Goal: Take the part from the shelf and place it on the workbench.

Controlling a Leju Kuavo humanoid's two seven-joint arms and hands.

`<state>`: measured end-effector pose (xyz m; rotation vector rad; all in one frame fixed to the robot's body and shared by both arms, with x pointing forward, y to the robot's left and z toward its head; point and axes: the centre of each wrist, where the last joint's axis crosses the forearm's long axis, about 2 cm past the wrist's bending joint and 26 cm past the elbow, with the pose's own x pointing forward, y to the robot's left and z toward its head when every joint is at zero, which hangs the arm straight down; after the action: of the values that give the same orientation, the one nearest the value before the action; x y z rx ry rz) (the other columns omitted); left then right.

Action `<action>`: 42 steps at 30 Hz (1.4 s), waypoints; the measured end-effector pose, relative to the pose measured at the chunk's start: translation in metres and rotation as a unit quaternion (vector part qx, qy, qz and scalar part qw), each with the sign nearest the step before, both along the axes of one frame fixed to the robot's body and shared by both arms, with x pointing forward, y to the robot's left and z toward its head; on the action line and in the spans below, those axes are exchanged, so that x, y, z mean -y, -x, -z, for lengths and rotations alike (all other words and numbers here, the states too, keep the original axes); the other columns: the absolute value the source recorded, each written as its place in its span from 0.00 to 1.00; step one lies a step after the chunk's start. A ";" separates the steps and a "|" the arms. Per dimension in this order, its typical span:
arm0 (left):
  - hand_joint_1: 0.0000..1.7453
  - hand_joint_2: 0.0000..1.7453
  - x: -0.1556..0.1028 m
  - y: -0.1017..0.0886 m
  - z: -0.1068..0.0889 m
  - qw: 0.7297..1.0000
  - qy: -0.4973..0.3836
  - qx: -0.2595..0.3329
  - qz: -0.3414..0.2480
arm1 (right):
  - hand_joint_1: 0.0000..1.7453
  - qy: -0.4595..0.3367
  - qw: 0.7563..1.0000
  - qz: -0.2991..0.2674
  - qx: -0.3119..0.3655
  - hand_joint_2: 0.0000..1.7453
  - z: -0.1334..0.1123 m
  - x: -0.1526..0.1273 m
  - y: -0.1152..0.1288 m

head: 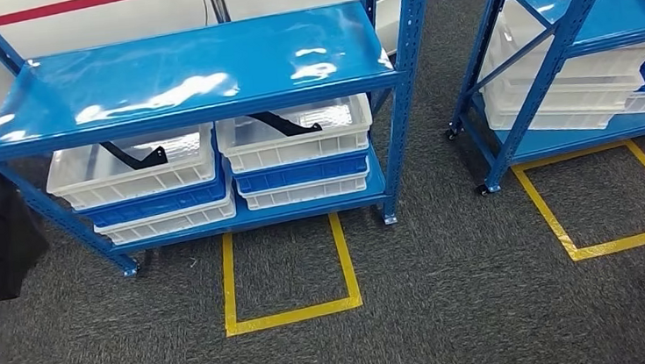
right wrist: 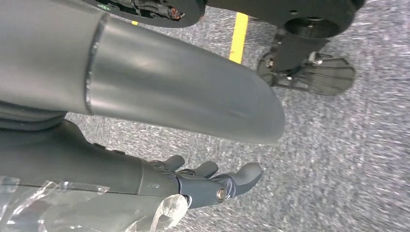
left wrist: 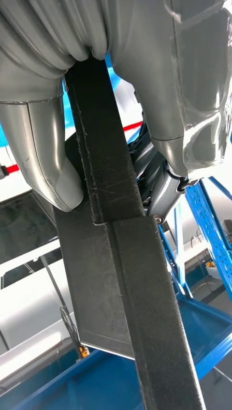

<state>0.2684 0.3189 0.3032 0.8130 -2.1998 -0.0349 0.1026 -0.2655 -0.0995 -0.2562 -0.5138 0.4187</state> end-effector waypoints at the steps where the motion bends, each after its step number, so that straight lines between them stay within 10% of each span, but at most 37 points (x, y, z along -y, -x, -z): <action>1: 1.00 1.00 0.000 0.000 0.000 1.000 0.001 0.000 0.002 | 0.00 0.000 1.000 0.000 0.001 0.00 0.000 0.000 -0.001; 42: 1.00 1.00 -0.013 0.004 0.016 0.998 0.057 -0.034 -0.023 | 0.00 -0.034 0.999 0.029 -0.010 0.00 0.001 0.009 -0.001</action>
<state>0.2642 0.3315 0.2870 0.7856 -2.0980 0.0843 0.1037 -0.2745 -0.1000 -0.2016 -0.4992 0.3471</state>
